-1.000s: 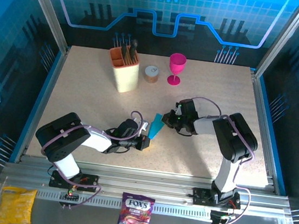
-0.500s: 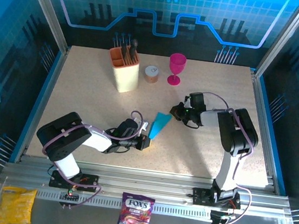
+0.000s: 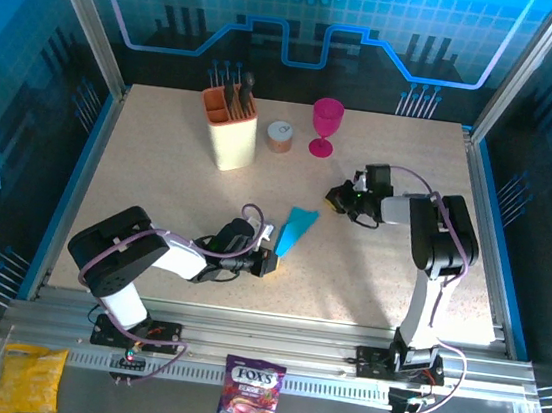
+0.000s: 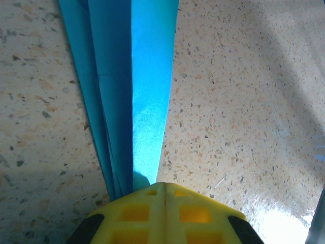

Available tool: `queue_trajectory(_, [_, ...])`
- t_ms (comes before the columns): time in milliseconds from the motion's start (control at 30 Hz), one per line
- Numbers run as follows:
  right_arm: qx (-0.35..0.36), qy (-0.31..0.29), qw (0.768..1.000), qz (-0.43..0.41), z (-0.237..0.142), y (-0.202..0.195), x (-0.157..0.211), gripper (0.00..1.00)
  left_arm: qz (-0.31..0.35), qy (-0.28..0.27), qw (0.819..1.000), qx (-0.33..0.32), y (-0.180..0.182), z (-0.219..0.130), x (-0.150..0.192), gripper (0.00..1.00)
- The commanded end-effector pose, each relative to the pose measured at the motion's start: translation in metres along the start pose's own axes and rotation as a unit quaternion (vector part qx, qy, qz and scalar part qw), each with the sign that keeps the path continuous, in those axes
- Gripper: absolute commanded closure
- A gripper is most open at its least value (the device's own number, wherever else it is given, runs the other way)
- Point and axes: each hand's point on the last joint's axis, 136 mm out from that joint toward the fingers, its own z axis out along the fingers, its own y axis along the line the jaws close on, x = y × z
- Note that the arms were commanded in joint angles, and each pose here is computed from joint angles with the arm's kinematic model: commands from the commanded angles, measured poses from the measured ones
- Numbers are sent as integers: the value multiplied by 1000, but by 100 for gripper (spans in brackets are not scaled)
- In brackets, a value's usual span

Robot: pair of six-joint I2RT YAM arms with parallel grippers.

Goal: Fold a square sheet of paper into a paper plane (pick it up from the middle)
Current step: Fold the wing for the fifth time at the center of the table.

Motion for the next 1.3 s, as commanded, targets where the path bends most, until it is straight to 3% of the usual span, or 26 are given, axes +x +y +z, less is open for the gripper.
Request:
queue_trajectory(0, [57, -77, 995, 20, -17, -30, -46, 100, -43, 112, 988, -98, 54, 1, 70, 100])
queue_trajectory(133, [40, -85, 996, 8, -34, -11, -46, 100, -42, 108, 989, -93, 50, 1, 66, 100])
queue_trajectory(267, [15, -71, 997, -9, -46, 6, -22, 100, -42, 96, 991, -82, 40, -1, 55, 100])
queue_trajectory(567, [-17, 2, 997, -79, -47, 27, 92, 100, -47, 81, 993, -74, 29, -7, 42, 100])
queue_trajectory(900, [-10, 53, 986, -158, -24, 39, 185, 100, -52, 87, 991, -84, 34, -7, 46, 100])
queue_trajectory(1067, [2, 68, 987, -143, -5, 25, 197, 100, -53, 93, 990, -88, 36, -6, 49, 100])
queue_trajectory(1267, [37, 62, 991, -111, 3, -6, 184, 100, -53, 102, 989, -91, 40, -6, 55, 100])
